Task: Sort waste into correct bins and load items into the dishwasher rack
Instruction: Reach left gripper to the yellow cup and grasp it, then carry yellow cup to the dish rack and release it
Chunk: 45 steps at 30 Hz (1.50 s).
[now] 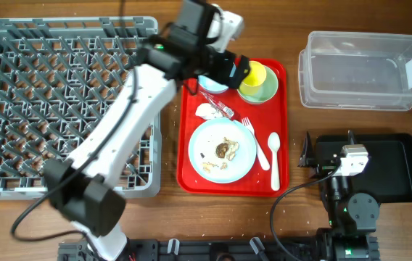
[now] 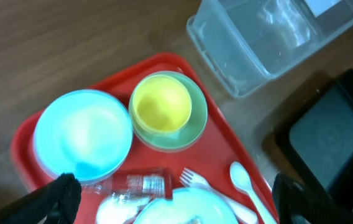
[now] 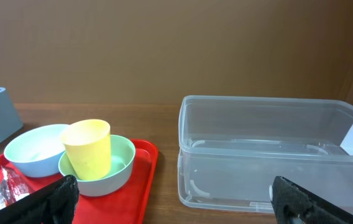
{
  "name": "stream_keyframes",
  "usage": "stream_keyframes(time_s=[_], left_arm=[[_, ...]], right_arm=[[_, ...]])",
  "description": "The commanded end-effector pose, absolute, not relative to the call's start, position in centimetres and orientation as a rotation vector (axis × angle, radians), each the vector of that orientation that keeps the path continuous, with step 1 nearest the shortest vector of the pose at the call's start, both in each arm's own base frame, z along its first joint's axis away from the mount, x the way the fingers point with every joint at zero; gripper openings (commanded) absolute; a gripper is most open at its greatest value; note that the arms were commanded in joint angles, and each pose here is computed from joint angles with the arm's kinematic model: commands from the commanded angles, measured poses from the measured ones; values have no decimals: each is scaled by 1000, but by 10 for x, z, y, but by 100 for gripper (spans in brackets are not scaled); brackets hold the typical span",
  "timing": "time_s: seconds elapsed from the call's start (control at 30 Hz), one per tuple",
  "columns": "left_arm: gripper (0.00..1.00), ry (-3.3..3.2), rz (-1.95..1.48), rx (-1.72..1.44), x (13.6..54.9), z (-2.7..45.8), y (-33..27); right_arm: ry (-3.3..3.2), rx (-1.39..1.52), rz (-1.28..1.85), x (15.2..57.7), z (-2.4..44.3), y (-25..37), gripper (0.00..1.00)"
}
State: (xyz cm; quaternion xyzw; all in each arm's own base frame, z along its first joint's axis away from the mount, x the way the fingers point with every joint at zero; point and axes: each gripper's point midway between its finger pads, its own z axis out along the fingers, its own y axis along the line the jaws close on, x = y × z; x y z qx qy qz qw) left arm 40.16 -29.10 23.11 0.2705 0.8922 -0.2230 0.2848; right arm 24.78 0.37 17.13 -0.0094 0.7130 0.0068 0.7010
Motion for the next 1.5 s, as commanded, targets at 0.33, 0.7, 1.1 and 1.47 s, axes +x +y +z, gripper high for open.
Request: stream_keyframes(time_s=[0.33, 0.7, 1.1, 1.47], left_arm=[[69, 2212, -272, 980, 429, 139, -387], [57, 2313, -277, 970, 428, 86, -390], [4, 2259, -301, 932, 438, 99, -397], [4, 2256, -1113, -162, 489, 304, -159]], right_arm=[[1580, -23, 34, 247, 173, 6, 100], [1580, -24, 34, 247, 173, 6, 100], [1580, -23, 34, 247, 173, 6, 100], [1580, -23, 34, 247, 173, 6, 100]])
